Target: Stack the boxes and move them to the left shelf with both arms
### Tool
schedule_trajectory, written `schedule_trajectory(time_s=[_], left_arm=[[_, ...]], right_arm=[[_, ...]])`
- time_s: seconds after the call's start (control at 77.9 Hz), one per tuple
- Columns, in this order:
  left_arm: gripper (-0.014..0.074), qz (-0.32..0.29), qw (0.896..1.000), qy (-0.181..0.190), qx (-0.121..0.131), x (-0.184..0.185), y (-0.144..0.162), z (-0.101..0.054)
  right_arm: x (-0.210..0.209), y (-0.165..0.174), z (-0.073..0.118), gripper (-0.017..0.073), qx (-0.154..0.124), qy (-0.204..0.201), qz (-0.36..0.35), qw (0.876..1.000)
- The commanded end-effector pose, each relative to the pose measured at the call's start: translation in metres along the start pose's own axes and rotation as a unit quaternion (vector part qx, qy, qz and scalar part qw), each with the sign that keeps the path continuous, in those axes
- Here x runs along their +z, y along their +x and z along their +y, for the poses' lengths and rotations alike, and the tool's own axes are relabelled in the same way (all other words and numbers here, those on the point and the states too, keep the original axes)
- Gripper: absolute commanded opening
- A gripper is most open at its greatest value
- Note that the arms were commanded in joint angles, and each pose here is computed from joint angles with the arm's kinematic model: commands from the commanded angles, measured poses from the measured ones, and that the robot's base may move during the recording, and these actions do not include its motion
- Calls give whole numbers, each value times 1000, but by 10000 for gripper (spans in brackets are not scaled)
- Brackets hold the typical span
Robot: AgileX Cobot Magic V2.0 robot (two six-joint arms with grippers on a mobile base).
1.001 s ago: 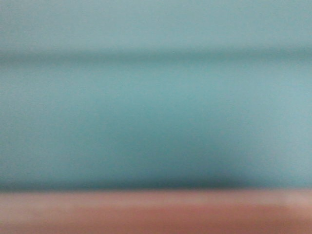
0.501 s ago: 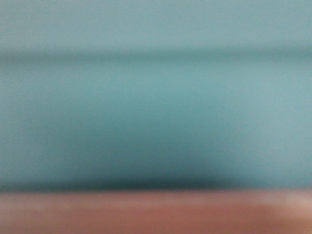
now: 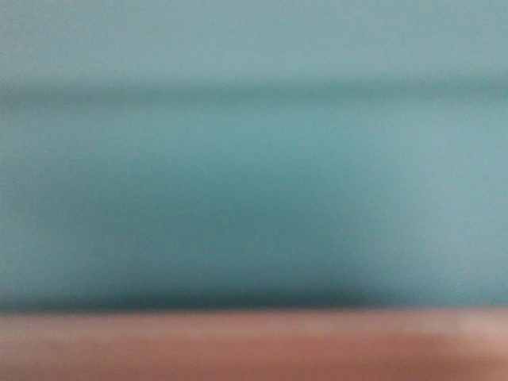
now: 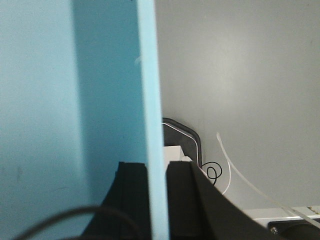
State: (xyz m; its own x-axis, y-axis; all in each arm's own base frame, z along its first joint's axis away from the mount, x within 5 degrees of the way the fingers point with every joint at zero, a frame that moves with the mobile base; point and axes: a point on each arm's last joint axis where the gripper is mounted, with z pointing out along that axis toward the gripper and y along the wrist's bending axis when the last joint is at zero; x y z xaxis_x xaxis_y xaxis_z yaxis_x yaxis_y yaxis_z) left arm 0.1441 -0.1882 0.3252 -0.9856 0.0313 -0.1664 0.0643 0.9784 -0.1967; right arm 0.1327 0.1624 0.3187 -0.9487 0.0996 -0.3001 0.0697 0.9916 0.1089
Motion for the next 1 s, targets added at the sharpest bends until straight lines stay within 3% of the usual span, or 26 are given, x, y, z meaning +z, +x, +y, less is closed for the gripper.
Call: schedule_trajectory(time_s=[0.0,0.988], left_arm=[[7,12,1000,10,-3,-17,7,1],[7,12,1000,10,-3,-17,7,1]], right_arm=[[-15,-6,-6,57,1,-5,-32,999],[-15,-6,-6,57,1,-5,-33,999]])
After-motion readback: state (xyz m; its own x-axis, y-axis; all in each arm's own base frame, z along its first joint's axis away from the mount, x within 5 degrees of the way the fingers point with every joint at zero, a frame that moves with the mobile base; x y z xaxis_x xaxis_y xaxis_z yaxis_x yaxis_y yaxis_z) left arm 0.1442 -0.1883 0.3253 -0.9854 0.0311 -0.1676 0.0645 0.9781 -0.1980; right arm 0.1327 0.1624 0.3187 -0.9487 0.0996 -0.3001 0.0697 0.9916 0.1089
